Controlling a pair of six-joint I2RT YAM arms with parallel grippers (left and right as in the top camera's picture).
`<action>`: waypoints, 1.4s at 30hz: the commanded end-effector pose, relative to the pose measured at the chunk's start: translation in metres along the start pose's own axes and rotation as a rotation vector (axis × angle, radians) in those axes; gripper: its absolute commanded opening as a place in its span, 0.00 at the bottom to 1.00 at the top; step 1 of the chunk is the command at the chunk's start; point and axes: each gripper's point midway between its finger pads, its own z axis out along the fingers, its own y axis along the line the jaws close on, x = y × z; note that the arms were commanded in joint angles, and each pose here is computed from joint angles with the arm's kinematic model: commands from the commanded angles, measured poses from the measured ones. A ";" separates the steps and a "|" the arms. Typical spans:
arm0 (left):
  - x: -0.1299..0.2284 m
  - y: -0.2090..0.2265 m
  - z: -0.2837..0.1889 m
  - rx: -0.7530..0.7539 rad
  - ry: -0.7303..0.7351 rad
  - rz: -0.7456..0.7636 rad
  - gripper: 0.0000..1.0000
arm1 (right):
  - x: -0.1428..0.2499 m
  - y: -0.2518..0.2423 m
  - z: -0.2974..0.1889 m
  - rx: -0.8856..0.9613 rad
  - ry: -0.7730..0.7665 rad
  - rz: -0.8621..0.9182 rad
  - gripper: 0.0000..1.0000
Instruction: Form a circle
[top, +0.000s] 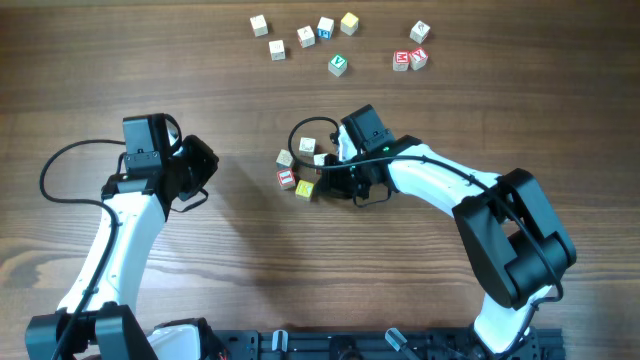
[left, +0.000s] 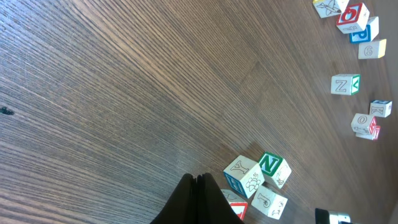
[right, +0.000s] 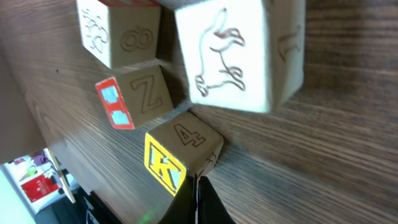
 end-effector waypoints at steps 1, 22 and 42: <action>-0.004 0.001 0.000 -0.009 -0.009 0.016 0.05 | 0.001 0.008 -0.001 -0.028 0.002 -0.016 0.04; -0.004 0.001 0.000 -0.011 -0.007 0.015 0.04 | -0.005 -0.004 -0.003 0.019 -0.027 0.000 0.04; -0.006 0.015 0.000 -0.080 -0.029 0.007 0.04 | -0.002 0.004 0.000 0.002 -0.018 0.053 0.04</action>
